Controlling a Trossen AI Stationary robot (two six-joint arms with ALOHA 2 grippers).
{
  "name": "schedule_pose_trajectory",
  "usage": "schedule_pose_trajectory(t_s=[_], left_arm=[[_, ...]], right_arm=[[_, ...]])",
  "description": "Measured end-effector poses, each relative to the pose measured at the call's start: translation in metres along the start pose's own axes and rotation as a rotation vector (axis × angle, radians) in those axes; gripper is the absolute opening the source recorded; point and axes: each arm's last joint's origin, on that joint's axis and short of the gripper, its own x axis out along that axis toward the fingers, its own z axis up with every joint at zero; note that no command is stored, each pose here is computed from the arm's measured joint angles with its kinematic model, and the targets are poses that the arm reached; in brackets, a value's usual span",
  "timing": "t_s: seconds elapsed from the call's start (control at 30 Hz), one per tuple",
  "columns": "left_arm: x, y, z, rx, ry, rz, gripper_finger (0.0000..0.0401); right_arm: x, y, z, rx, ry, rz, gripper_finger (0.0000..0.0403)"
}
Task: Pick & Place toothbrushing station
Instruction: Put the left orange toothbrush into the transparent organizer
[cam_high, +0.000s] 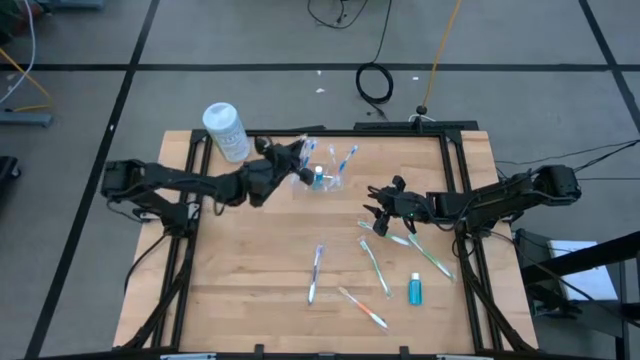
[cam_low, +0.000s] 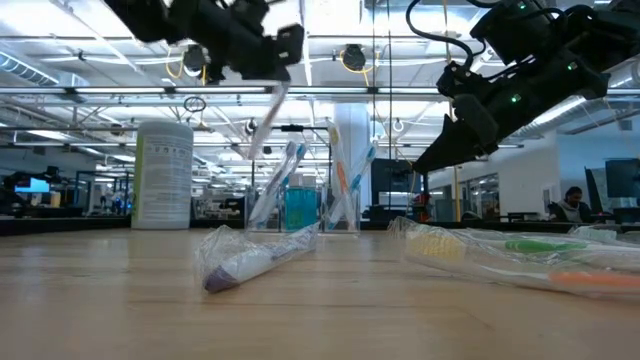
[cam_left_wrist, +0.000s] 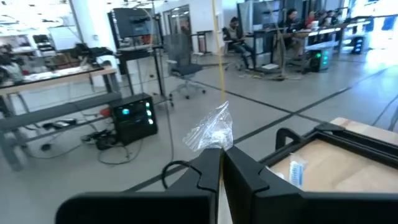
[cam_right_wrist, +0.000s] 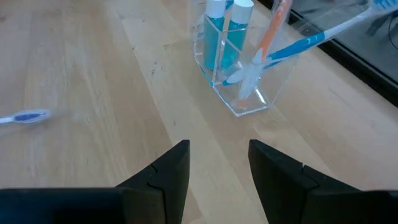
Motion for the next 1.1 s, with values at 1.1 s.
schedule_pose_trajectory(t_s=[1.1], left_arm=[[0.039,-0.009,-0.062,0.132,0.075,0.12,0.0024]], right_arm=[[0.0,0.0,0.0,0.014,0.001,0.0,0.016]])
